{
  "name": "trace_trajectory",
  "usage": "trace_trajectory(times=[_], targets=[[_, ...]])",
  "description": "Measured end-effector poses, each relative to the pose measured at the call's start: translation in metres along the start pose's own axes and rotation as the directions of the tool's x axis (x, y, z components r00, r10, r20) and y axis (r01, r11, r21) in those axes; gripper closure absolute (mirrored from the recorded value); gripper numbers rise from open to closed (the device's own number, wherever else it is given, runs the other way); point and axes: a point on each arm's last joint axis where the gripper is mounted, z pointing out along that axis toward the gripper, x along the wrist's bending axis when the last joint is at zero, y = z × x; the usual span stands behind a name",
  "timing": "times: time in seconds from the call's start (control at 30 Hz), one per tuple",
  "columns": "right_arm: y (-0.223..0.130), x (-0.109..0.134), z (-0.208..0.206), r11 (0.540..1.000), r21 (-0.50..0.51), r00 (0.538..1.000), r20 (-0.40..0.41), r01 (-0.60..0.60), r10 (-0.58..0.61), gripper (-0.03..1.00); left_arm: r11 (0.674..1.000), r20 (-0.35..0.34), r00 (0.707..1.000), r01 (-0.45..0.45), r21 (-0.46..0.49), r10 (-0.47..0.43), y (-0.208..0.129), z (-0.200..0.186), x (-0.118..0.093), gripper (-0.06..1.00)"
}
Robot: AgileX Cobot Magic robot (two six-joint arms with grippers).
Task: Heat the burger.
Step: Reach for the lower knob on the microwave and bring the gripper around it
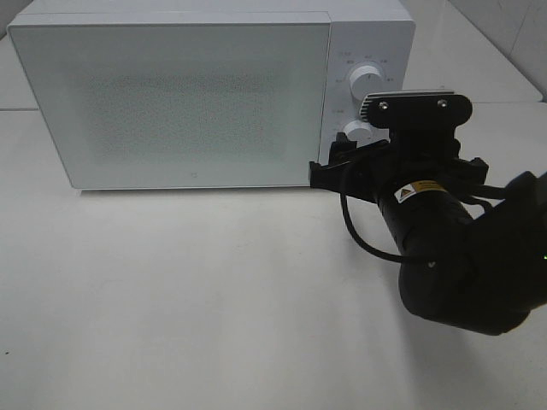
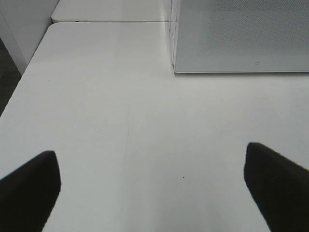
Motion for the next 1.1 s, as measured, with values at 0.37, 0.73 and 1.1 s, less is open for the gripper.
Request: trace_trajectory(times=[0.37, 0.73, 1.1], targets=[[-0.006, 0.005, 0.032, 1.0, -0.014, 1.0, 0.01, 0.017, -0.017, 0.2, 1.0, 0.0, 1.0, 0.0, 0.0, 0.0, 0.0, 0.0, 0.0, -0.03], [-0.009, 0.01, 0.054, 0.999, -0.036, 1.0, -0.002, 0.008, -0.008, 0.2, 1.0, 0.0, 1.0, 0.0, 0.0, 0.0, 0.0, 0.0, 0.0, -0.03], [-0.021, 0.006, 0.072, 1.0, -0.02, 0.999, 0.031, 0.007, -0.007, 0.2, 1.0, 0.0, 1.0, 0.0, 0.0, 0.0, 0.0, 0.0, 0.0, -0.03]])
